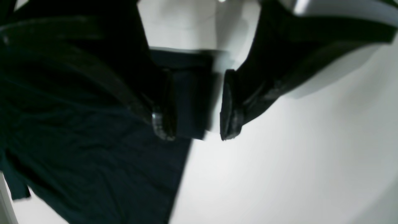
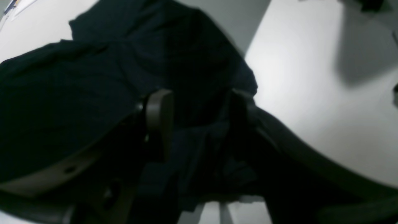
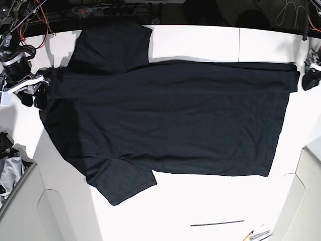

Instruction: Fold the T-shirt properly

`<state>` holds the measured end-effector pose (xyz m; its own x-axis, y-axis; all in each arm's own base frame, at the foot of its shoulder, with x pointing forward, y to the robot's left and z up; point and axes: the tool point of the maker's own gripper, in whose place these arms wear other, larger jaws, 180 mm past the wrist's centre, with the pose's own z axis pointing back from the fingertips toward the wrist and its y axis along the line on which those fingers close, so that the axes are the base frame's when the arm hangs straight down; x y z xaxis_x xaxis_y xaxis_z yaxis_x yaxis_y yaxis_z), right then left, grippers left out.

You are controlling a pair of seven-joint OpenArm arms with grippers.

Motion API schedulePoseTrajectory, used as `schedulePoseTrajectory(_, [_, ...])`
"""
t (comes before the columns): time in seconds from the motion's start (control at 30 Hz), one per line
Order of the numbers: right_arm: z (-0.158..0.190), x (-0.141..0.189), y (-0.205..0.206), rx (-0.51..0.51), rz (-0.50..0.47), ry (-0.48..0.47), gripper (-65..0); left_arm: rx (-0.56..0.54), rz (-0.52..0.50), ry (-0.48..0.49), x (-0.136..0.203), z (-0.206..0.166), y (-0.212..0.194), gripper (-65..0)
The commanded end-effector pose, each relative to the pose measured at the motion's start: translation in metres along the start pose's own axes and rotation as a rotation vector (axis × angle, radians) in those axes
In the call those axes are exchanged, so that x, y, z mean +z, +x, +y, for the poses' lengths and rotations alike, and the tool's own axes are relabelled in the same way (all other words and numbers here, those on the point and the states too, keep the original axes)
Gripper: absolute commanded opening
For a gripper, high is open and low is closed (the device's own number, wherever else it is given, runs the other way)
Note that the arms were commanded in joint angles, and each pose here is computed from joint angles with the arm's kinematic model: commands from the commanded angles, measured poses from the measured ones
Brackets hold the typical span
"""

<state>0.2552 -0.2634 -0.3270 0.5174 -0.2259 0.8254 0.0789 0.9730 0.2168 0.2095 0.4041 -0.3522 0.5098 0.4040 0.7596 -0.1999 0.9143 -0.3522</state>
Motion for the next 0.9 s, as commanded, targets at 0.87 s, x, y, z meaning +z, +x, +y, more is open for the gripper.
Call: schedulePoseTrajectory(0.87, [0.044, 0.058, -0.116, -0.364, 0.216, 0.18, -35.7, 0.008, -0.09, 0.028, 0.02, 0.014, 0.034, -38.3])
